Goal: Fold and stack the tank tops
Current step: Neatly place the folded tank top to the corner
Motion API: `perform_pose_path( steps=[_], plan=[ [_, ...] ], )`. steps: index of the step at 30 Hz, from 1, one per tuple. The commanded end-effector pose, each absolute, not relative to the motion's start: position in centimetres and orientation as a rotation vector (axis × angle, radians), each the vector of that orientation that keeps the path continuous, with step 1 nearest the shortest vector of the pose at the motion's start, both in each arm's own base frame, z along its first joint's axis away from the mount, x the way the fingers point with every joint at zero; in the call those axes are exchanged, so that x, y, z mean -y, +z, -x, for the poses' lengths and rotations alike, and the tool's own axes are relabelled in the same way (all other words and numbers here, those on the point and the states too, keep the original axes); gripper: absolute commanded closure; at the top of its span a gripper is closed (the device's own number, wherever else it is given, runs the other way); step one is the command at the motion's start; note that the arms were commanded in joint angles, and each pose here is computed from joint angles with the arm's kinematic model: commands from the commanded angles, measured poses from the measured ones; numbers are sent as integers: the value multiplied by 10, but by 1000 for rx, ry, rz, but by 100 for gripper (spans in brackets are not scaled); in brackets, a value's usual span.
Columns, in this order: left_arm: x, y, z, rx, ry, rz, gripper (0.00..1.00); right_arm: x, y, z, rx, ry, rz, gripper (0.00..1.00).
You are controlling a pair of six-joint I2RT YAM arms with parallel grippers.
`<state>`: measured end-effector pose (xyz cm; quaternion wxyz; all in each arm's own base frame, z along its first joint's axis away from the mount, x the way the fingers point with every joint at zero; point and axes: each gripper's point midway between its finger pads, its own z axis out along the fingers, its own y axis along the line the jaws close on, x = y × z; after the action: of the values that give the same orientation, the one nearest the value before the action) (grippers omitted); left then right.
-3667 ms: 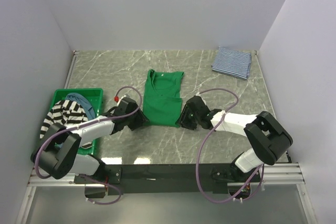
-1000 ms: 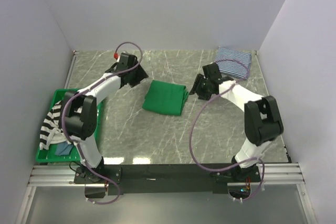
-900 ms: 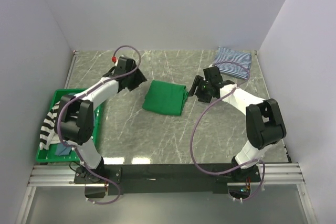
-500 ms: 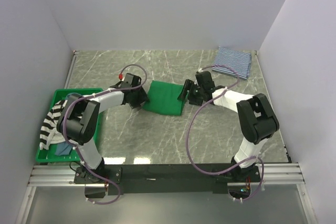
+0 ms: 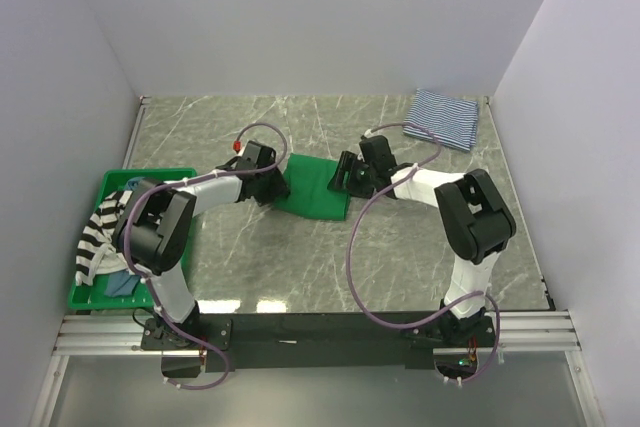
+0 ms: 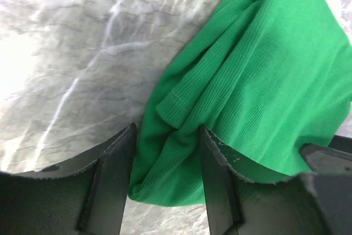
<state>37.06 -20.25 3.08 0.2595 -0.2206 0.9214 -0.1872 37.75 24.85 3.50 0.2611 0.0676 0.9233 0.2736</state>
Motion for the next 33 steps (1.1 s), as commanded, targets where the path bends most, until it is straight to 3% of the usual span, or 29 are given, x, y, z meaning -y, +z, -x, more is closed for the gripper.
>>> perform_pose_path(
  steps=[1, 5, 9, 12, 18, 25, 33],
  plan=[
    [207, 6, -355, -2569, -494, 612, 45, -258, 22, -373, -2542, 728, -159, 27],
    [214, 2, -352, -2585, -519, 607, 46, -262, 18, -372, -2556, 733, -152, 43],
    [216, 6, -351, -2584, -531, 594, 46, -258, 14, -375, -2573, 682, -147, 79],
    [213, 19, -353, -2570, -521, 579, 43, -250, 18, -383, -2566, 601, -129, 100],
    [193, 73, -374, -2459, -488, 577, 31, -234, 42, -406, -2519, 434, -41, 100],
    [172, 140, -371, -2328, -532, 572, 31, -204, 70, -449, -2455, 205, 32, 100],
    [167, 151, -336, -2306, -603, 515, 32, -149, 81, -514, -2395, -93, 79, 100]
  ],
)
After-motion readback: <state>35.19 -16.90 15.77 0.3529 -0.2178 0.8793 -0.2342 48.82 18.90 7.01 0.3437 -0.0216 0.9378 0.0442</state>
